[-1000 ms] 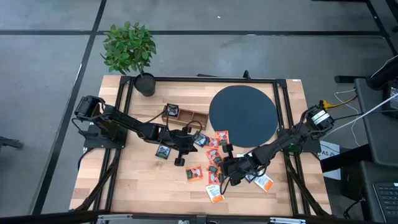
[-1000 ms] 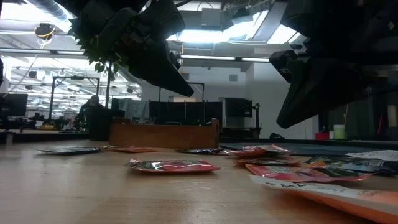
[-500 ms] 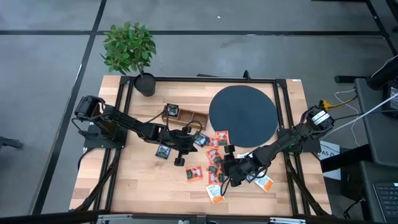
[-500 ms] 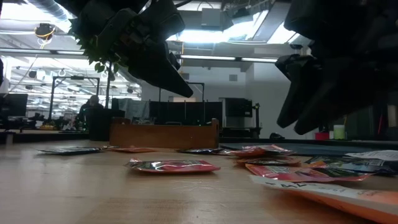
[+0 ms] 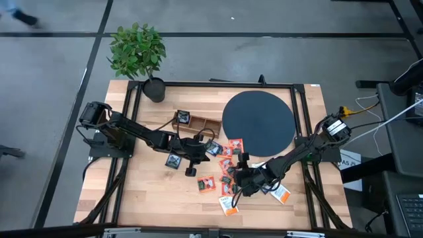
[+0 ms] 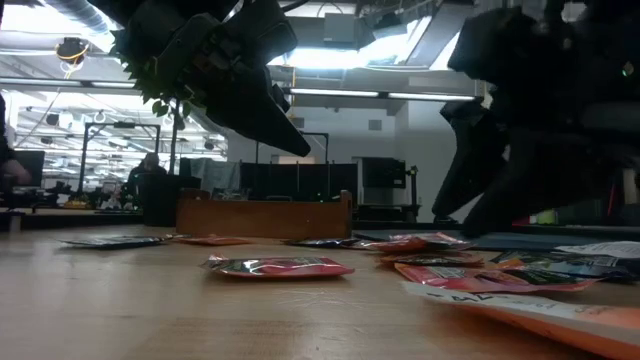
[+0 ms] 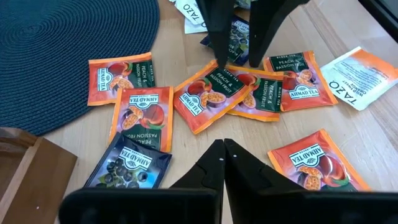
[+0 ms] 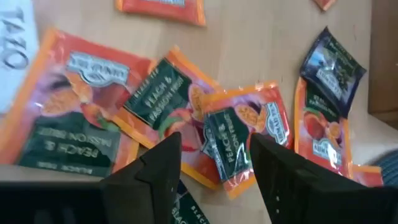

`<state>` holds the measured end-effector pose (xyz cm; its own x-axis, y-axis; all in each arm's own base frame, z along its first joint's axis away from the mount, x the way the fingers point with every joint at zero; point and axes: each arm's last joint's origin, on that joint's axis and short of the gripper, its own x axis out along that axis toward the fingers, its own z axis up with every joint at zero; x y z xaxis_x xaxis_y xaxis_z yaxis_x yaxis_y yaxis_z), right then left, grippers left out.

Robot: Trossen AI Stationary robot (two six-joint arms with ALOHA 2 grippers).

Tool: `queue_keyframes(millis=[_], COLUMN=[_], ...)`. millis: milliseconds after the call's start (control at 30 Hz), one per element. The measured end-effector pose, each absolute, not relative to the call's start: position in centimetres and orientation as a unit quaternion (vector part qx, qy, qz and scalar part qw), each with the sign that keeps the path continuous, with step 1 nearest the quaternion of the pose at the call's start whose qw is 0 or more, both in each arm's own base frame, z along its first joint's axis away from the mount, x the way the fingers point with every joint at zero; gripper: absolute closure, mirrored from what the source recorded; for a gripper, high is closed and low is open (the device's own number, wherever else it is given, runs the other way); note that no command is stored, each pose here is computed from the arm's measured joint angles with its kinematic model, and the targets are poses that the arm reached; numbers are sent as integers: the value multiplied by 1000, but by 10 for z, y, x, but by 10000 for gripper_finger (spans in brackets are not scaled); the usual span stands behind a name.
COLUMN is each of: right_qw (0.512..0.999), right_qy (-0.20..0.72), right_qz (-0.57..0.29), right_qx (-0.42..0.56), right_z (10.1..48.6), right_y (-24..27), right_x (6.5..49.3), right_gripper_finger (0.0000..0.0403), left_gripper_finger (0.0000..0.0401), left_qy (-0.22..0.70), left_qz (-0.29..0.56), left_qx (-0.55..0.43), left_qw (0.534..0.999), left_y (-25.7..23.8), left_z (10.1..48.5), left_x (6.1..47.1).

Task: Pick & Place Tea
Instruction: Put the orange tea bag into the middle section of the wooden organizer

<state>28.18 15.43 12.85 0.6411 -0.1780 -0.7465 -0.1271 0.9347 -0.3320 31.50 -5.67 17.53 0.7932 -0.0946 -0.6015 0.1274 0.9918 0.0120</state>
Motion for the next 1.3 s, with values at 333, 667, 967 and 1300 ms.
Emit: queue_keyframes(millis=[333, 667, 967, 1300], right_qw=[885, 883, 881, 888], right_qy=[421, 424, 418, 413], right_qz=[-42, -43, -74, -96], right_qx=[-196, -196, -208, -176], right_z=[123, 122, 113, 113], right_y=[153, 152, 152, 151], right_x=[282, 283, 285, 285], right_gripper_finger=[210, 210, 210, 265], left_gripper_finger=[391, 399, 396, 394], left_qy=[316, 316, 316, 316], left_qz=[-59, -59, -59, -57], left_qx=[26, 26, 26, 22], left_qw=[947, 947, 947, 947], left_y=[-57, -57, -57, -57], left_z=[175, 175, 175, 176], left_x=[315, 315, 315, 315])
